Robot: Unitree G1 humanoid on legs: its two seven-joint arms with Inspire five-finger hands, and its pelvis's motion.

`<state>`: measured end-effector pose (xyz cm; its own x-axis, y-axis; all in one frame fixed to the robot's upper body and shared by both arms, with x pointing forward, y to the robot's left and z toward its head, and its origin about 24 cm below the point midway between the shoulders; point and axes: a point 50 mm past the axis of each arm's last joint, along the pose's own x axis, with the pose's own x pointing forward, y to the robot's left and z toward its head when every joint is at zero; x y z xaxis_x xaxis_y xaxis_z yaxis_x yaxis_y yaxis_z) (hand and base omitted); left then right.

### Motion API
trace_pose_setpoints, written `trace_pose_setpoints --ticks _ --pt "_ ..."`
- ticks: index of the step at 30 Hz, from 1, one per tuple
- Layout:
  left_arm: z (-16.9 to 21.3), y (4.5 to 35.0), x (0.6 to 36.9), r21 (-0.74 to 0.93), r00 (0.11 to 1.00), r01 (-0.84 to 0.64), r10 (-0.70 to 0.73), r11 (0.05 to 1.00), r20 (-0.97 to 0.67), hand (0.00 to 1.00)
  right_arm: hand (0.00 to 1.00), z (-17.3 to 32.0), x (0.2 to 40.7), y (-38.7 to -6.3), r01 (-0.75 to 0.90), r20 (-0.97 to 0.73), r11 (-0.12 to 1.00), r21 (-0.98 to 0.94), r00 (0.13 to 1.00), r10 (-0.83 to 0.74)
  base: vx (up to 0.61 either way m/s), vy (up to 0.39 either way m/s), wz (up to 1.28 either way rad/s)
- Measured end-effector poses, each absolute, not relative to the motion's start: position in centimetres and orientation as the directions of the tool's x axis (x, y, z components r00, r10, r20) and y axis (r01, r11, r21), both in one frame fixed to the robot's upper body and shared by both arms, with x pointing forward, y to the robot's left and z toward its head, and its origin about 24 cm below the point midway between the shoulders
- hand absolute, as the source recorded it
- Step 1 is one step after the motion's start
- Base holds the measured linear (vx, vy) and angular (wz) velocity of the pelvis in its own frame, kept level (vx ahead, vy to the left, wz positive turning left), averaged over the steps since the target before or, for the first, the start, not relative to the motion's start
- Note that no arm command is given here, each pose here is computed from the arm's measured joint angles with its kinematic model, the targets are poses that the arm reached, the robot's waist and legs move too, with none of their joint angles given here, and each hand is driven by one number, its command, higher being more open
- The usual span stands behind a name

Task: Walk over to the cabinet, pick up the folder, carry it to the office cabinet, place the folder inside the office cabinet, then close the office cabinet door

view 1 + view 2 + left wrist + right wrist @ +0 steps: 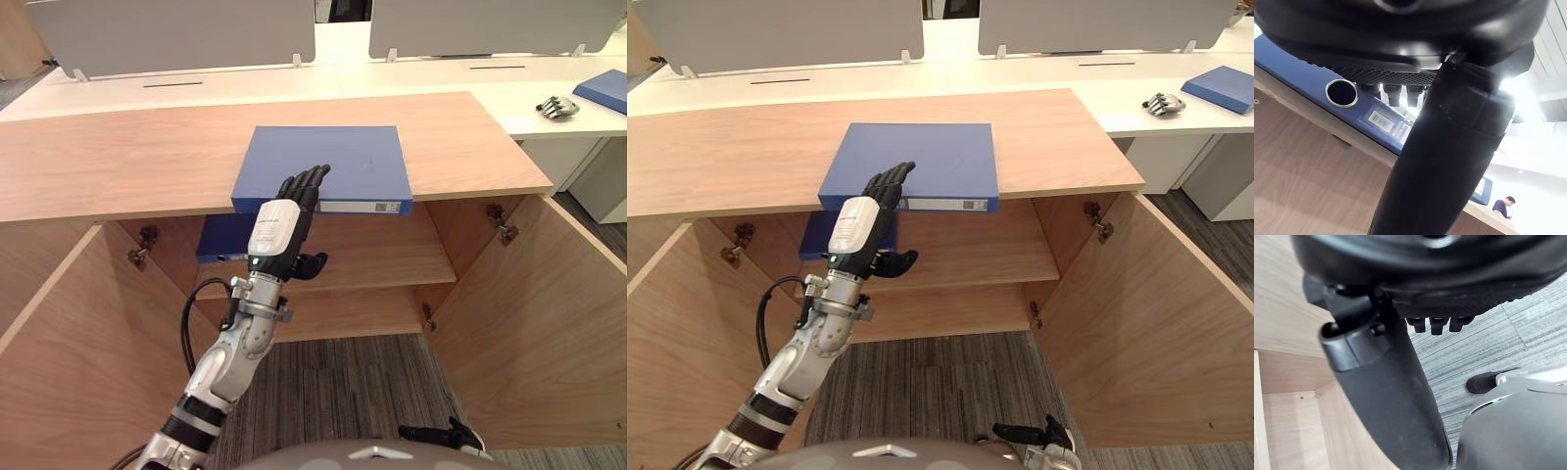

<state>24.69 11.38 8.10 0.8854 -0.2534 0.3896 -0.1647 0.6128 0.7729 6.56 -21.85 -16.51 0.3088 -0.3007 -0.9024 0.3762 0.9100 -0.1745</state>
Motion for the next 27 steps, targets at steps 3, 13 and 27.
trace_pose_setpoints --ticks 3,13,27 --pt "8.14 11.17 24.67 0.765 0.885 -0.163 -0.25 0.623 0.393 1.0 1.0 -16.51 6.53 -21.85 0.376 -0.903 0.91 -0.175 0.308 -0.301 -0.03 0.001 0.0" --pt "8.02 10.96 24.65 0.771 0.887 -0.162 -0.25 0.616 0.387 1.0 1.0 -16.53 6.45 -21.91 0.375 -0.904 0.91 -0.177 0.303 -0.301 0.0 0.0 0.0" --pt "8.5 11.07 25.22 0.789 0.883 -0.211 -0.233 0.577 0.407 1.0 1.0 -16.56 6.38 -21.94 0.375 -0.906 0.91 -0.179 0.298 -0.301 0.0 0.0 0.0"
